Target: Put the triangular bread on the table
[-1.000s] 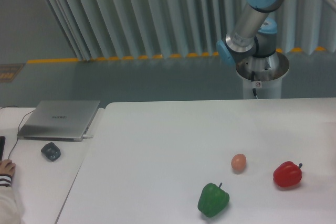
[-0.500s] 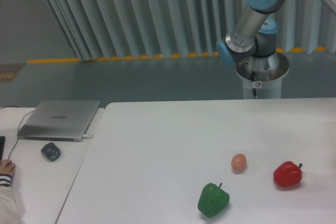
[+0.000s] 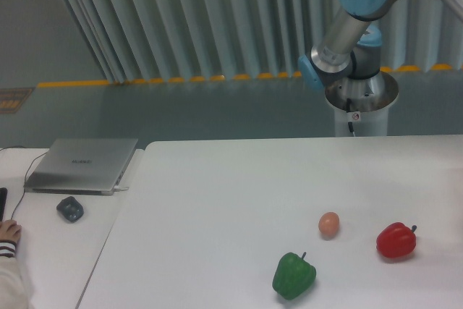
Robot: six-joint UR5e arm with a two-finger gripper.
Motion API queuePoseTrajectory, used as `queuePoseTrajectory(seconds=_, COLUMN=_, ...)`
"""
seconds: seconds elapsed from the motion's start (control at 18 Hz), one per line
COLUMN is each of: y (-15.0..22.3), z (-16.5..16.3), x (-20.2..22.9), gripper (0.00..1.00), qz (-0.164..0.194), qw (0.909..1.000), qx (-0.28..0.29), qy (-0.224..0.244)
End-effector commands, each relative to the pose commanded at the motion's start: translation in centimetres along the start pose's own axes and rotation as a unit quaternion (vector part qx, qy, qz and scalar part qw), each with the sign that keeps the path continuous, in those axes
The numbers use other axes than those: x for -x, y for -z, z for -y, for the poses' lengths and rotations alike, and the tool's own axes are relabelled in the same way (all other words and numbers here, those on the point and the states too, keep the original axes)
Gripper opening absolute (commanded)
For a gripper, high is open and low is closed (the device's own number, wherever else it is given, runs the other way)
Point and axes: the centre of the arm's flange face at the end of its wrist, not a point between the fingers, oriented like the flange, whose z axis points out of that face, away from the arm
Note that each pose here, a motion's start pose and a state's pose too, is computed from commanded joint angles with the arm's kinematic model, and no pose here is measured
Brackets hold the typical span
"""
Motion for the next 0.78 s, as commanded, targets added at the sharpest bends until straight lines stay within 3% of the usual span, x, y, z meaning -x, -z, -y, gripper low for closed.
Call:
queuePoseTrajectory(seconds=0.56, y=-0.65, z=0.19, x=0.34, gripper=1.0, qz=-0.002, qw=1.0, qx=0.0, qy=0.0)
queuePoseTrajectory(seconds=0.61, y=-0.76, z=0.17, x=0.33, gripper=0.85, qz=-0.002, qw=1.0, qx=0.001, qy=0.001)
queuePoseTrajectory(seconds=0.78, y=-0.83, z=0.28, x=0.15, gripper=0.81, qz=-0.004, qw=1.0, qx=0.0, qy=0.004)
